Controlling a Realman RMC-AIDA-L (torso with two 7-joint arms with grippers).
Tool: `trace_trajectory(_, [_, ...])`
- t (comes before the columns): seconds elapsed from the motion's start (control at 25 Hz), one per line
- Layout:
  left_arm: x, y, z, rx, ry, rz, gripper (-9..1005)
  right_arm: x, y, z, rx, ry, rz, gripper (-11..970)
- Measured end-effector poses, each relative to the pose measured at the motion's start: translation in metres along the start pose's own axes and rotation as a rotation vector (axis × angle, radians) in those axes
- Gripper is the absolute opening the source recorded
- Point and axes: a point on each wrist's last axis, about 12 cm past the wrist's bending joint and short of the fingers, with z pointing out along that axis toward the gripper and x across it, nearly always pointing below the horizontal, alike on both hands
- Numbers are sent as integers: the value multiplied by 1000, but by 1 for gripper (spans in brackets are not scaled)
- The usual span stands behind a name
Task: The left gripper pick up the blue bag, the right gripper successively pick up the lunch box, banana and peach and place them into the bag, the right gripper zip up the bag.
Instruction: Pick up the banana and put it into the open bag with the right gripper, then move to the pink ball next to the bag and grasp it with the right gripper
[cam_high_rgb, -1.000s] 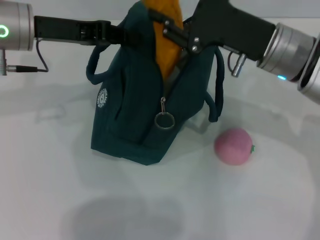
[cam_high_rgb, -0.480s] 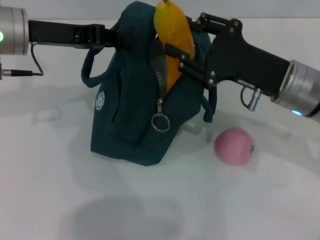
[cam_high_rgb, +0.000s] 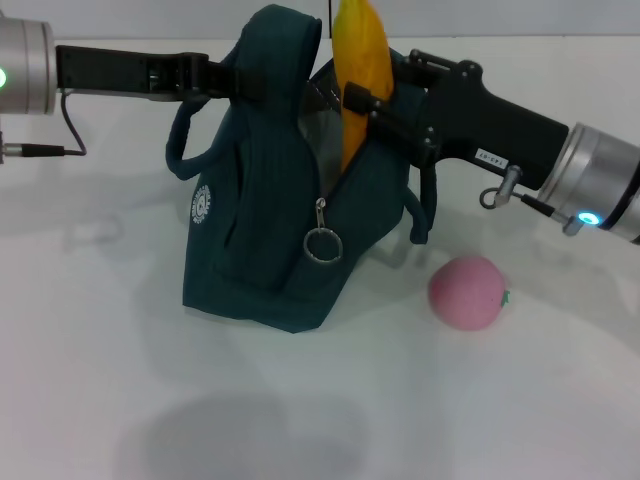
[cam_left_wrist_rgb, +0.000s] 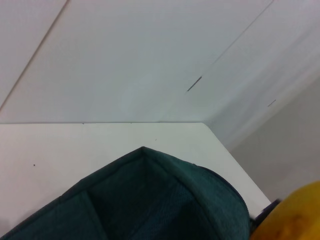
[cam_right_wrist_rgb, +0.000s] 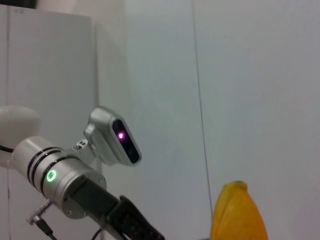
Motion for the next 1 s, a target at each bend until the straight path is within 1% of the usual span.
trace_trajectory(0.16, [0,0,0,1,0,1,47,4,5,3,-29,34,85,438])
trace_trajectory(0.24, [0,0,0,1,0,2,47,5,10,6,-70,54,125,438])
trace_trajectory(0.36, [0,0,0,1,0,3,47,8,15,7,-101,79,163,439])
trace_trajectory(0.52, [-1,0,-1,-1,-2,4,47,8,17,2,-105,71,194,439])
trace_trajectory(0.76, [-1,2,-4,-8,-18,-5,48,5,13,-12,-79,20,214,461])
trace_trajectory(0.92, [-1,2,-4,-8,-18,-5,48,2,8,-16,-55,2,213,476])
trace_trajectory(1.0, [-1,2,-4,-7,-18,-5,48,0,6,-15,-64,7,215,550])
